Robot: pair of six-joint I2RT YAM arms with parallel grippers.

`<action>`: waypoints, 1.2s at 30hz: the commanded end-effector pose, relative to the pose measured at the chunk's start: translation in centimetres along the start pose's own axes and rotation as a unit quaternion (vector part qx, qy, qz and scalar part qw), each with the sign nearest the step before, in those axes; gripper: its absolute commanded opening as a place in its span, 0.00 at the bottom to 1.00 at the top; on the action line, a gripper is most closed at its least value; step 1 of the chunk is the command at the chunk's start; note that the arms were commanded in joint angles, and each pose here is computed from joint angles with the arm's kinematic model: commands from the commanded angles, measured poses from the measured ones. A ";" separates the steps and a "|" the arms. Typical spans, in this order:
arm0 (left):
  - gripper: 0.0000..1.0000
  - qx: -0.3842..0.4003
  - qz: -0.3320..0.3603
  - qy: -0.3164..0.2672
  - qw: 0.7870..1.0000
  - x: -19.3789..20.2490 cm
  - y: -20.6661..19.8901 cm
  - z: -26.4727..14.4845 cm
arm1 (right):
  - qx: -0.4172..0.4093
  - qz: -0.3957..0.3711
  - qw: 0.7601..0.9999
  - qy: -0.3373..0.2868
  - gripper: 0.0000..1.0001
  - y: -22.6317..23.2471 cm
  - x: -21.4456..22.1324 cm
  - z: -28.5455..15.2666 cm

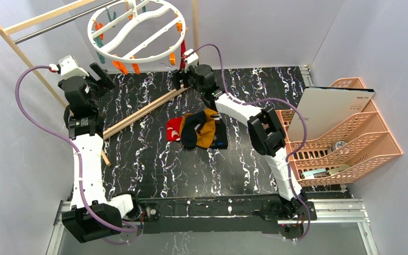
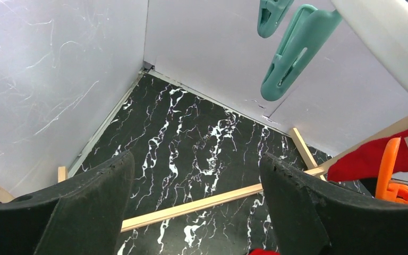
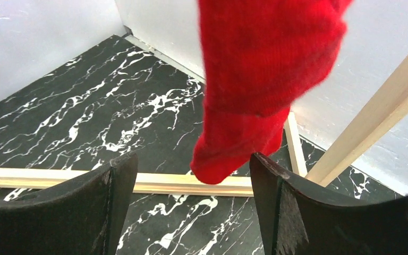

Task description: Remove the socks clipped to the hanger

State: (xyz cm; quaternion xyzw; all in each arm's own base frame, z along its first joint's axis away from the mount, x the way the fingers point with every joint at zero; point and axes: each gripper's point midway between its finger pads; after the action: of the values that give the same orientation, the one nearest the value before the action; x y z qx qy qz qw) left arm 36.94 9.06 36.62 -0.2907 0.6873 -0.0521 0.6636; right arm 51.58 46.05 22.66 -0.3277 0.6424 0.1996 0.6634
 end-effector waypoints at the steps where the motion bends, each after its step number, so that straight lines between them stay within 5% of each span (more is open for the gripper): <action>1: 0.85 0.012 -0.007 -0.008 1.000 -1.0 -0.7 -1.2 | 0.037 -0.002 0.999 -0.028 0.84 -1.5 -1.6 1.7; 11: 0.86 0.015 -0.007 -0.011 1.000 -1.7 -1.1 -1.4 | 0.100 -0.026 0.994 -0.026 0.60 -3.9 0.8 2.9; 18: 0.86 0.011 -0.002 -0.009 1.000 -1.6 -0.9 -1.3 | 0.107 -0.030 0.993 -0.032 0.01 -4.2 0.7 3.5; 36: 0.85 0.083 0.007 0.029 0.996 -0.2 -3.8 -2.4 | 0.046 -0.028 0.998 0.013 0.01 0.4 0.6 -3.7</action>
State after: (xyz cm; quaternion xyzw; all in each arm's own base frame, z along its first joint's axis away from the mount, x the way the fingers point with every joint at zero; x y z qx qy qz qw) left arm 36.81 7.27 35.93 -0.2710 0.7090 -0.0831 0.6458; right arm 51.11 42.49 15.39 -0.3152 0.6895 0.1136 0.6422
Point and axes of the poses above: each gripper's point midway between its finger pads, its own z axis out along the fingers, its own y axis along the line the jaws close on, x = y × z, and after that the axes turned 12 degrees about -z, right-handed
